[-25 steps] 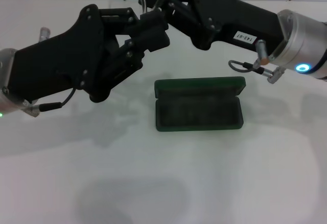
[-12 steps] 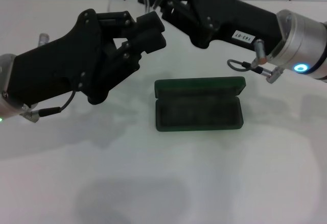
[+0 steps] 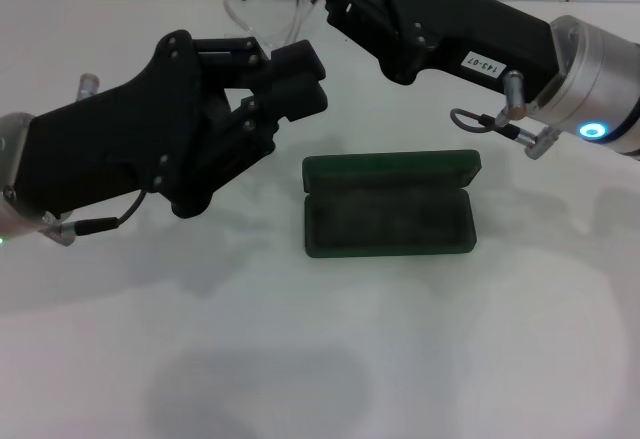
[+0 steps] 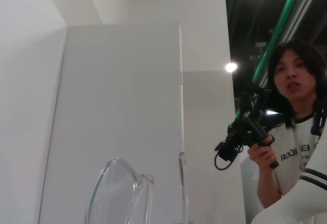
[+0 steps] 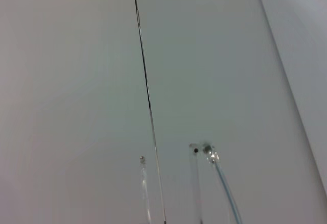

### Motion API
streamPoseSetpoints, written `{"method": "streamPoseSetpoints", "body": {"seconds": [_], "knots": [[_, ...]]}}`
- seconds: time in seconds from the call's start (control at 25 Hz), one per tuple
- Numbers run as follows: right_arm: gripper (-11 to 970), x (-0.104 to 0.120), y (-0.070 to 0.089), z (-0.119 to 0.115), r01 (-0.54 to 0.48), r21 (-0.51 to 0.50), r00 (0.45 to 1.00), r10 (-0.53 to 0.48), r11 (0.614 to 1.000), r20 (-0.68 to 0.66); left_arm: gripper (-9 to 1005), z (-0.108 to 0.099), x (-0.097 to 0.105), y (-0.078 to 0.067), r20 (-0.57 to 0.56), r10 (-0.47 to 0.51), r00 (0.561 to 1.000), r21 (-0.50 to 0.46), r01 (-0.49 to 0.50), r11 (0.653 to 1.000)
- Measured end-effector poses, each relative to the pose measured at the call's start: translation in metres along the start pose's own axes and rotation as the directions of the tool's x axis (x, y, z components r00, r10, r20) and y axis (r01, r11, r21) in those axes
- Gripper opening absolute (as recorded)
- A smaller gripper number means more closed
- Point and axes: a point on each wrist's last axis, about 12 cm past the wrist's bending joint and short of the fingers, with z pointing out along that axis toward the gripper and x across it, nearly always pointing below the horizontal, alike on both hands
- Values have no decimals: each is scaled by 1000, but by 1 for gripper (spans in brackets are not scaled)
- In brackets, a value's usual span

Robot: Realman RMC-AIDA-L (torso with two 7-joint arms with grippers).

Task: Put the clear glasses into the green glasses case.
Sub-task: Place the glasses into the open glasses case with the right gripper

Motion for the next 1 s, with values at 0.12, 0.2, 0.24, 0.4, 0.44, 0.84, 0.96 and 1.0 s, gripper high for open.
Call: {"method": "streamPoseSetpoints", "body": {"seconds": [0.12,0.2,0.24,0.4,0.44,0.84,0.96,1.0], "knots": [[107,1,0,1,-2,-5,1000,2,1000,-8,160,0,-1,1,4,2,1000,-4,-2,1000],[107,3,1,2,-5,-11,1000,5,1000,-18,160,0,-1,1,7,4,1000,-8,-4,1000],[107,3,1,3,-5,-11,1000,5,1000,-22,160,0,-1,1,8,6,1000,-10,-6,1000],[107,6,2,6,-9,-20,999,8,1000,-42,160,0,-1,2,8,21,1000,-12,-21,1000],[107,7,2,8,-9,-25,999,8,1000,-48,160,0,-1,2,8,24,1000,-13,-24,1000],[107,11,4,18,-11,-59,996,5,998,-89,161,0,0,2,15,39,999,-22,-39,999],[107,13,5,22,-3,-70,995,-4,998,-104,161,0,0,2,14,43,999,-26,-43,999],[107,14,6,23,3,-73,994,-11,997,-109,161,0,0,2,14,44,999,-29,-43,999]]}}
